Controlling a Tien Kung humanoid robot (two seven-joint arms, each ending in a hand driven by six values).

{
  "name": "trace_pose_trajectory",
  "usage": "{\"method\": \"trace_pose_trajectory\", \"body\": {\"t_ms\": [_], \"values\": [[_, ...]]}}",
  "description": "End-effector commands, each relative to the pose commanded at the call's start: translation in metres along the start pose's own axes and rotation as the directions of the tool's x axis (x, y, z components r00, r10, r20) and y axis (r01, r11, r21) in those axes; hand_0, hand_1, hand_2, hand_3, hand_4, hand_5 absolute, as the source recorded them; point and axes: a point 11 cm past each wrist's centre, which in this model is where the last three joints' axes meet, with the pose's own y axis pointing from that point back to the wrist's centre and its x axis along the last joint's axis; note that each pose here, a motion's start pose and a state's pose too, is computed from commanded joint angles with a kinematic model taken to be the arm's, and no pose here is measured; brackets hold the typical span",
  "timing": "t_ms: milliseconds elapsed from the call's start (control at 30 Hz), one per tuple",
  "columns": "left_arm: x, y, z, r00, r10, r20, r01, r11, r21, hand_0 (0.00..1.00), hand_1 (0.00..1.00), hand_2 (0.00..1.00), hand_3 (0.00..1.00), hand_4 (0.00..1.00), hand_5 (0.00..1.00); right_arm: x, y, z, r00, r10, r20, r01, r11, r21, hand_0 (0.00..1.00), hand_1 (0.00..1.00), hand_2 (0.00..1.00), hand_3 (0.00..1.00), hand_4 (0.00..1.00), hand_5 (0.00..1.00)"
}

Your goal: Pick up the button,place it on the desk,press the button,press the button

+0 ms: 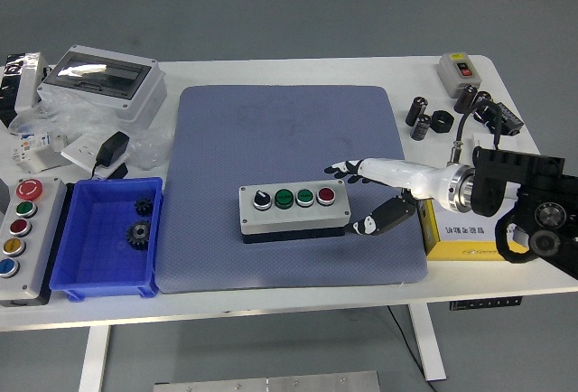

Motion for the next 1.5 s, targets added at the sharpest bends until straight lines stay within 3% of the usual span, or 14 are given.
{"method": "trace_pose_trajectory", "body": {"t_ms": [67,100,267,300,767,1067,1200,1333,1500], "values": [[0.000,0.000,0.000,1.000,0.000,0.000,0.000,1.000,0.000,0.627,0.625,0.562,0.614,0.720,0.166,0.001,-0.003,0.000,1.000,0.000,-0.003,0.000,1.000,-0.004,0.192,0.371,0.483,0.803,0.436,0.171],[0.000,0.000,0.000,1.000,0.000,-0.001,0.000,1.000,0.000,0.626,0.625,0.562,0.617,0.727,0.171,0.002,-0.004,0.001,1.000,0.001,-0.003,-0.001,1.000,-0.007,0.103,0.234,0.275,0.785,0.261,0.073],[0.000,0.000,0.000,1.000,-0.001,-0.001,0.001,1.000,-0.002,0.626,0.625,0.562,0.617,0.727,0.171,0.001,-0.010,0.003,1.000,0.001,-0.007,-0.001,1.000,-0.021,0.103,0.234,0.275,0.785,0.261,0.073],[0.000,0.000,0.000,1.000,-0.001,-0.001,0.001,1.000,-0.002,0.626,0.624,0.563,0.618,0.735,0.179,0.000,-0.011,0.004,1.000,-0.003,-0.008,0.003,1.000,-0.023,0.060,0.179,0.234,0.774,0.247,0.054],[0.000,0.000,0.004,1.000,-0.005,-0.001,0.005,1.000,-0.013,0.626,0.624,0.564,0.619,0.739,0.179,-0.006,-0.026,0.009,1.000,-0.003,0.004,0.003,0.999,-0.042,0.056,0.154,0.219,0.763,0.238,0.014],[-0.001,0.000,0.005,1.000,-0.008,-0.003,0.008,1.000,-0.016,0.627,0.624,0.563,0.619,0.750,0.193,-0.021,-0.037,0.020,1.000,-0.019,-0.014,0.018,0.996,-0.083,0.054,0.147,0.217,0.756,0.238,0.010],[-0.001,0.000,0.004,1.000,-0.010,-0.005,0.010,1.000,-0.016,0.627,0.623,0.563,0.620,0.752,0.202,-0.006,-0.024,0.000,0.998,0.033,0.060,-0.035,0.999,0.035,0.052,0.142,0.216,0.755,0.244,0.002],[-0.001,0.000,0.003,1.000,-0.008,-0.006,0.008,1.000,-0.013,0.627,0.623,0.564,0.620,0.755,0.211,0.010,-0.007,-0.022,0.984,0.061,0.165,-0.088,0.982,0.166,0.053,0.140,0.215,0.750,0.251,0.002],[-0.003,0.000,0.001,1.000,-0.009,-0.006,0.009,1.000,-0.009,0.627,0.623,0.564,0.620,0.755,0.211,0.019,-0.009,-0.014,0.934,0.128,0.334,-0.202,0.960,0.195,0.053,0.140,0.215,0.750,0.251,0.002]]}}
